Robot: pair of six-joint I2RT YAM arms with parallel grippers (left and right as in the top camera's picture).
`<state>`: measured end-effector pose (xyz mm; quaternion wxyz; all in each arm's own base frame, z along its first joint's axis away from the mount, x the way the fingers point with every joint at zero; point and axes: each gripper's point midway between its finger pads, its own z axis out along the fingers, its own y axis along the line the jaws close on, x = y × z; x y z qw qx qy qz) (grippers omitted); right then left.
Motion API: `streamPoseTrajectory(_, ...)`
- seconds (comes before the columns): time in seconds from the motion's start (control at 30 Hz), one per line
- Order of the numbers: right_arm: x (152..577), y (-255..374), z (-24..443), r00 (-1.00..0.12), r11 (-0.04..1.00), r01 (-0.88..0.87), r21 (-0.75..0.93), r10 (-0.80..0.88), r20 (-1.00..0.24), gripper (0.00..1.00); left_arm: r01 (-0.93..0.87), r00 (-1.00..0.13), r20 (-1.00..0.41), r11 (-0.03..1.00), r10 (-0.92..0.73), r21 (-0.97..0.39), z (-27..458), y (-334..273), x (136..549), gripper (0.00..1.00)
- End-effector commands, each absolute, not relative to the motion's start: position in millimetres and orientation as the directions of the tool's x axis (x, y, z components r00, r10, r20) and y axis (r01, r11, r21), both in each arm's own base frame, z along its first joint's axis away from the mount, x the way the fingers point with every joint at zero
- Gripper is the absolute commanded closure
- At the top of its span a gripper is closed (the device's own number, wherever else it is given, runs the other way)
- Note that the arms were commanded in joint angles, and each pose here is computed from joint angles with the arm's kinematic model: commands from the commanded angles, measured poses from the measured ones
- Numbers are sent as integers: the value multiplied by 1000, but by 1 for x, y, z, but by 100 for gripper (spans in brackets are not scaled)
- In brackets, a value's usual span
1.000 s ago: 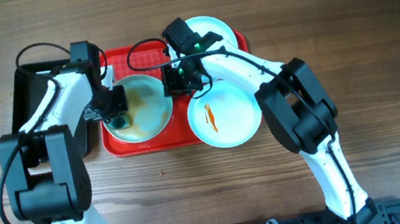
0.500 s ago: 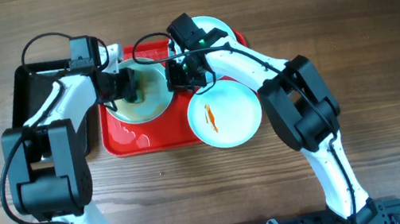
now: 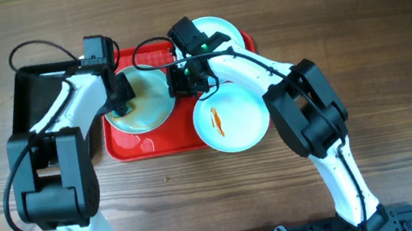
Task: Clean dirty plates on tray and stack at the side
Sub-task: 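Scrub the plate surface with the sponge while the right gripper holds the rim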
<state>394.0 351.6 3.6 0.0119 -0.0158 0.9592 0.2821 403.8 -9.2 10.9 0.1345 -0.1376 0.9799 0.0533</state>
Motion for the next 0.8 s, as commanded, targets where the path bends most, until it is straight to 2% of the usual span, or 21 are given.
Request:
streamPoseTrajectory(0.0, 392, 344, -15, -1000, 857, -16, 515, -18, -3, 96, -152, -969, -227, 953, -92, 262, 1, 13, 389, 96)
streamPoseTrajectory(0.1, 392, 344, -15, -1000, 857, -17, 515, -17, -4, 96, -55, -975, -221, 982, -14, 182, -2, -15, 394, 96)
streamPoseTrajectory(0.17, 392, 344, -15, -1000, 857, -17, 515, -18, -4, 96, 44, -971, -236, 999, 41, -8, -5, -54, 399, 96)
streamPoseTrajectory(0.27, 392, 344, -15, -1000, 857, -17, 515, -18, -4, 96, 118, -958, -285, 957, 39, -266, -3, -101, 406, 96)
streamPoseTrajectory(0.33, 392, 344, -15, -1000, 857, -18, 515, -18, -4, 96, 111, -961, -275, 926, 7, -361, -4, -117, 406, 96)
streamPoseTrajectory(0.5, 392, 344, -15, -1000, 856, -18, 516, -18, -5, 96, 113, -978, -207, 845, 4, -523, -8, -144, 394, 96)
streamPoseTrajectory(0.63, 392, 344, -15, -1000, 857, -18, 515, -19, -4, 96, 83, -992, -129, 809, 10, -581, -6, -151, 377, 96)
streamPoseTrajectory(0.77, 392, 344, -15, -1000, 856, -19, 516, -18, -6, 96, 27, -999, -2, 818, 32, -574, -10, -138, 347, 96)
